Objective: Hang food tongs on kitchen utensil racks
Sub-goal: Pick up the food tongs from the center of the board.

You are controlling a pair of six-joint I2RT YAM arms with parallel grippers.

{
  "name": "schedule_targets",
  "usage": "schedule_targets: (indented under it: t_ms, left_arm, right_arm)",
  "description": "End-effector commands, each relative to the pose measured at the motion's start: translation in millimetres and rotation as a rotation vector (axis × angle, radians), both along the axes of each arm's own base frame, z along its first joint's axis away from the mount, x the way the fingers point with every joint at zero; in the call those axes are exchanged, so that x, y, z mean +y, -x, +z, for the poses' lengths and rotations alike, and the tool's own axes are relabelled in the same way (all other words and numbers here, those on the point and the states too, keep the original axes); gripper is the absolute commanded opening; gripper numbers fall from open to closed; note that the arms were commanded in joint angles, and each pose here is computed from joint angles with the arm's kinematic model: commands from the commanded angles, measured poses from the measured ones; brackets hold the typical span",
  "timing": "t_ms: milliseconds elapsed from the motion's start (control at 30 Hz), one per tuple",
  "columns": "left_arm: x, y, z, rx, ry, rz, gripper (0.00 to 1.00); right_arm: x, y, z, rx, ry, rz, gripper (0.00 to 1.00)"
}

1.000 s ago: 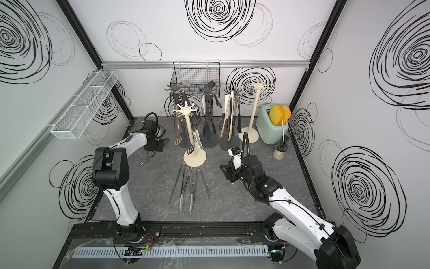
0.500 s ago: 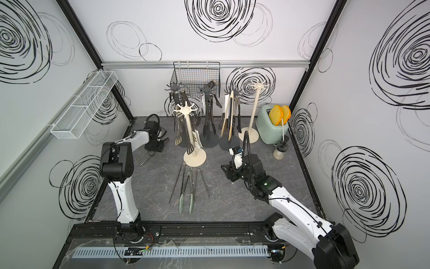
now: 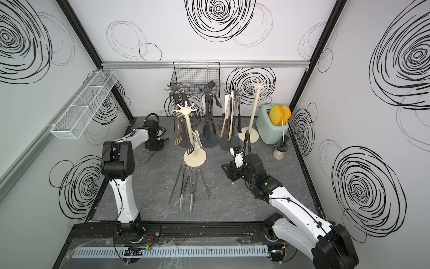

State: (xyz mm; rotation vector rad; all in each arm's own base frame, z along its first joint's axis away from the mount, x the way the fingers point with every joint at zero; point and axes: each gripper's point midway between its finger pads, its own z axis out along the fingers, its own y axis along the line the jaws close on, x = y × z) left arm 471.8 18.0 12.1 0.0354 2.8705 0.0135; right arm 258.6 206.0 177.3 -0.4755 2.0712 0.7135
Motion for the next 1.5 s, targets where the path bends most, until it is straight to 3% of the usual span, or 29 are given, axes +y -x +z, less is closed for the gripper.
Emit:
schedule_targets:
  t_ms: [0,333,633,800,900,1233,1467]
  left_arm:
    - [-9,35,-39,0.175,0.058,-0.016,0.33]
    - [-11,40,-45,0.191,0.064,-0.017,0.23]
    - [-9,32,-30,0.14,0.052,-0.017,0.12]
    - [-8,28,-18,0.102,0.049,-0.005,0.0]
    - [-7,23,-4,0.057,0.045,0.009,0.0]
    - [-13,1,110,-0.271,0.121,0.087,0.0]
    - [-26,16,192,-0.505,0.178,0.113,0.0]
  right_arm:
    - [-2,2,-8,0.026,0.005,-0.002,0.58]
    - [-4,2,-9,0.031,0.006,-0.009,0.58]
    - [-6,1,-11,0.039,0.011,-0.018,0.58]
    - [-7,0,-11,0.042,0.014,-0.027,0.58]
    - [-7,0,-12,0.048,0.014,-0.028,0.58]
    - [-14,-4,-13,0.047,0.027,-0.06,0.57]
    - [-17,-9,-12,0.047,0.041,-0.082,0.57]
